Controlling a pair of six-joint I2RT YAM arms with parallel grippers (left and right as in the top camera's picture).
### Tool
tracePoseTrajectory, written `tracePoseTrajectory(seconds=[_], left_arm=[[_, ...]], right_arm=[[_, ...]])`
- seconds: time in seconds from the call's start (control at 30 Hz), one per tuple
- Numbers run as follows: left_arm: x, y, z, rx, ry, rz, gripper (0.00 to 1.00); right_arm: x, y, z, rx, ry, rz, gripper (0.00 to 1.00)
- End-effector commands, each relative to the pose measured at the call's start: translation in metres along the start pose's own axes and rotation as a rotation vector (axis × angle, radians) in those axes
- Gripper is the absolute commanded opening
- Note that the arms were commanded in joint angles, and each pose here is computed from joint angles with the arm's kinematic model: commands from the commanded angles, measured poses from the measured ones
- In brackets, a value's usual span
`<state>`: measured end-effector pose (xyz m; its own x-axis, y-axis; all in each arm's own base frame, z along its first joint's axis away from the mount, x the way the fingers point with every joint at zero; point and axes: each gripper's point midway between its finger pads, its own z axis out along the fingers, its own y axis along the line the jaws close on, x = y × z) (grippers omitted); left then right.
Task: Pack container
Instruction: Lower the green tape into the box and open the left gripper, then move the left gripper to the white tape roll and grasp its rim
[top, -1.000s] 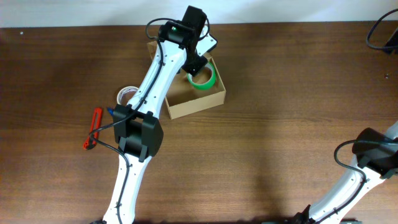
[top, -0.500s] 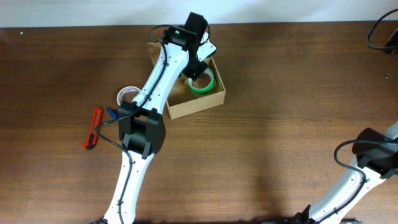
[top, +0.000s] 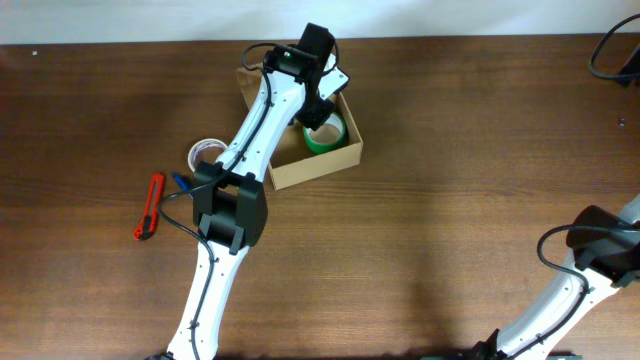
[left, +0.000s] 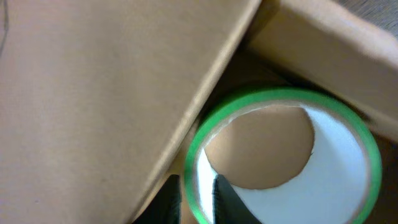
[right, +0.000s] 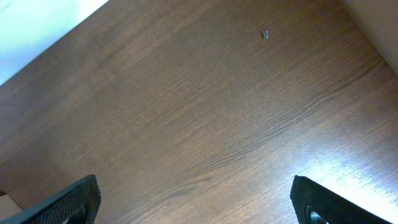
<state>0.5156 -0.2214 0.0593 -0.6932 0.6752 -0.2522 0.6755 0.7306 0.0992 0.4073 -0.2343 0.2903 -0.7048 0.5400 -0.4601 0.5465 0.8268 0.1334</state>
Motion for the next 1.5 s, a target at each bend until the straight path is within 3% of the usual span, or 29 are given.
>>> tracePoseTrajectory(seconds=[0.0,0.23,0.43,0.47,0.6,0.77,1.0,1.17,1.3,1.4,1.47], left_arm=[[-0.002,-0.005,0.000,0.014,-0.007,-0.004,0.22],[0.000,-0.009,-0.010,0.025,0.007,-0.017,0.20],[-0.015,-0.018,-0.078,0.007,-0.061,0.008,0.21],[-0.022,-0.015,-0.114,-0.035,-0.123,0.012,0.25],[-0.023,0.000,-0.183,-0.156,-0.226,-0.023,0.34],[-0.003,0.014,-0.264,-0.227,-0.326,-0.109,0.69],[0.075,0.071,-0.351,-0.411,-0.345,-0.293,0.81],[0.181,0.121,-0.335,-0.497,-0.128,-0.524,0.85],[0.247,0.132,-0.271,-0.306,0.036,-0.684,0.86],[0.272,0.127,-0.213,-0.112,0.077,-0.746,0.73],[0.278,0.127,-0.175,-0.032,0.064,-0.739,0.72]], right_arm=[[0.001,0.005,-0.006,-0.015,-0.007,0.003,0.99],[0.001,0.005,-0.006,-0.015,-0.007,0.003,0.99],[0.001,0.005,-0.006,-0.015,-0.007,0.003,0.99],[0.001,0.005,-0.006,-0.015,-0.007,0.003,0.99],[0.001,0.005,-0.006,-0.015,-0.007,0.003,0.99],[0.001,0.005,-0.006,-0.015,-0.007,0.003,0.99],[0.001,0.005,-0.006,-0.015,-0.007,0.003,0.99],[0.001,0.005,-0.006,-0.015,-0.007,0.003,0.99],[0.001,0.005,-0.006,-0.015,-0.007,0.003,0.99],[0.001,0.005,-0.006,-0.015,-0.007,0.003,0.99],[0.001,0.005,-0.006,-0.015,-0.007,0.003,0.99]])
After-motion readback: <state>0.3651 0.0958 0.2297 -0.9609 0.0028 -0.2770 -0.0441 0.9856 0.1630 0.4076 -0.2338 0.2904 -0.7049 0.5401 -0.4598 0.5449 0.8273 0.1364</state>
